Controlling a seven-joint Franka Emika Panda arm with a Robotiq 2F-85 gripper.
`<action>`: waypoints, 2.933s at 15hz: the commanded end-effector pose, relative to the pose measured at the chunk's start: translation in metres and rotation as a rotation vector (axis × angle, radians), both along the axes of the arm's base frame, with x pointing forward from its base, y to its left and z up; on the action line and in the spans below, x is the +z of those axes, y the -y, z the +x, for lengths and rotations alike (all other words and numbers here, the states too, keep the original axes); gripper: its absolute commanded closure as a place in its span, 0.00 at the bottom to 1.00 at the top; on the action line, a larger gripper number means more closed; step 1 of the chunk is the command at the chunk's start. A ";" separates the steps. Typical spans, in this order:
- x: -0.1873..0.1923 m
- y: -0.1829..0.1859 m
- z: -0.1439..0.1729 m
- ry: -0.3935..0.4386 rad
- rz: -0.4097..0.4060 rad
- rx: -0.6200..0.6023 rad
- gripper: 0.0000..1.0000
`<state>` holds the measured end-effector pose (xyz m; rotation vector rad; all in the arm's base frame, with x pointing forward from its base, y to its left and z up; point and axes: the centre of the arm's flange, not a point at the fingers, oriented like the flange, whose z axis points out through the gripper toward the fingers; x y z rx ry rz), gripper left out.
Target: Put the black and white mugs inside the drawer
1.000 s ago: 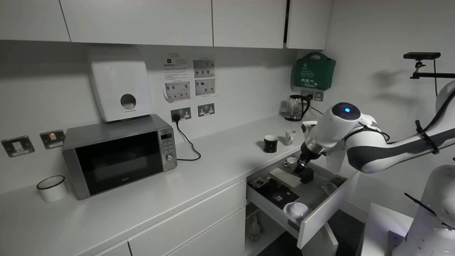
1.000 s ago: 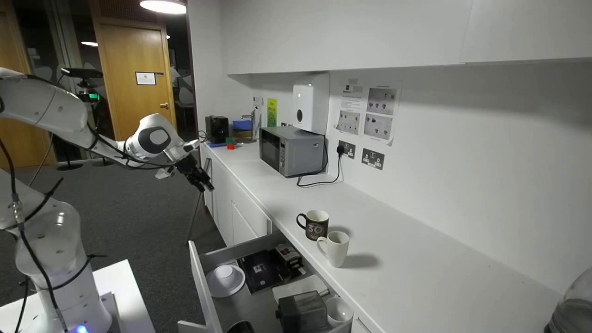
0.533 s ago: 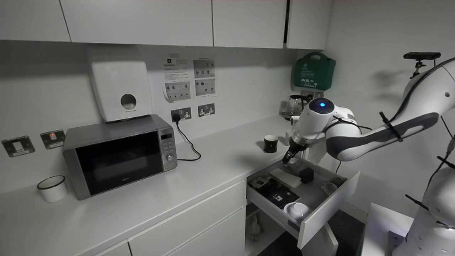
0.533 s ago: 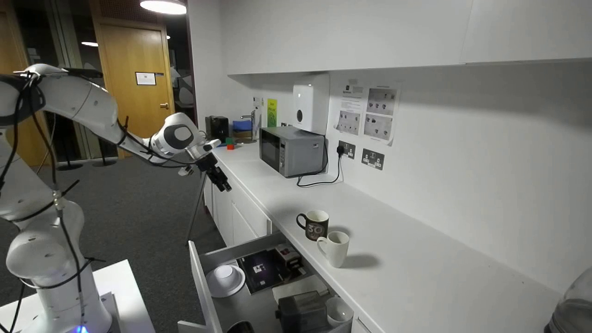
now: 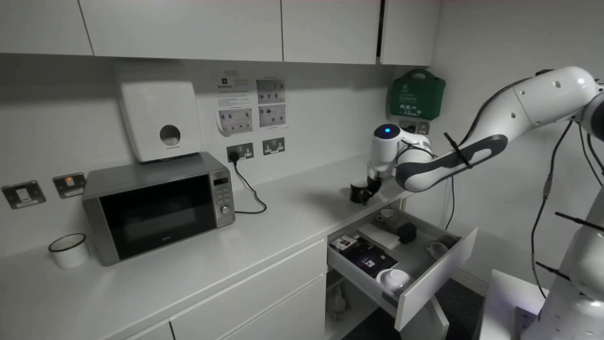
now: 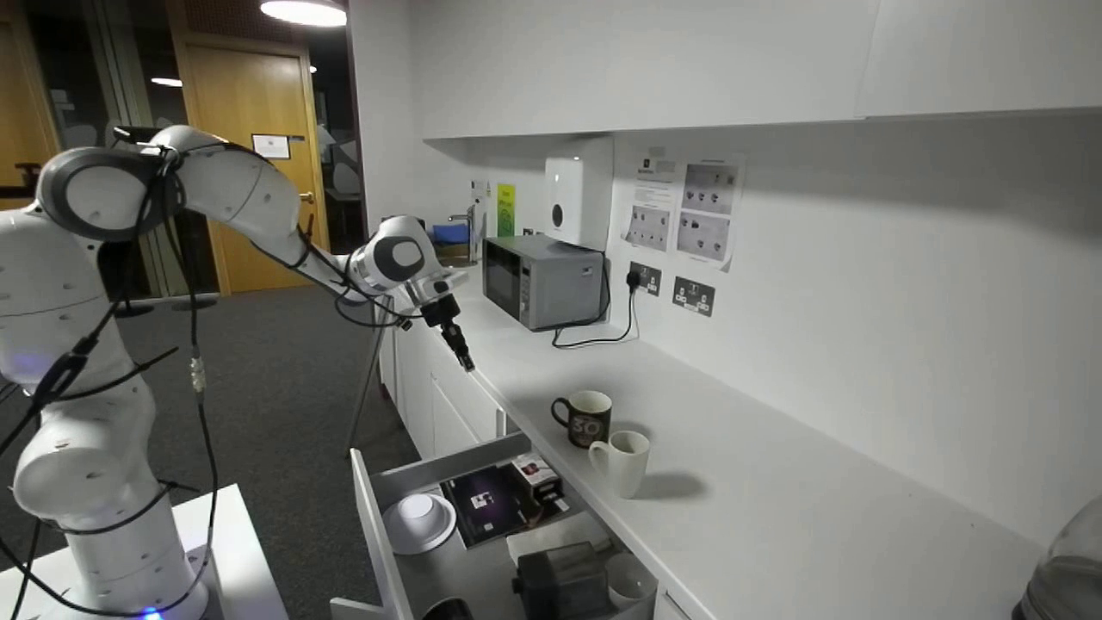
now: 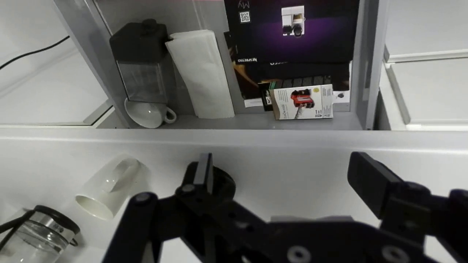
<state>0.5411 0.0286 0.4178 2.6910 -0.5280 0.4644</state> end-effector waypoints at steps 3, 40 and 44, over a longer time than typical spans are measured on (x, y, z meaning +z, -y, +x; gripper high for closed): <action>-0.021 0.025 0.030 -0.026 0.020 -0.049 0.00; -0.077 0.073 0.153 0.286 -0.204 -0.309 0.00; -0.085 0.097 0.166 0.279 -0.214 -0.348 0.00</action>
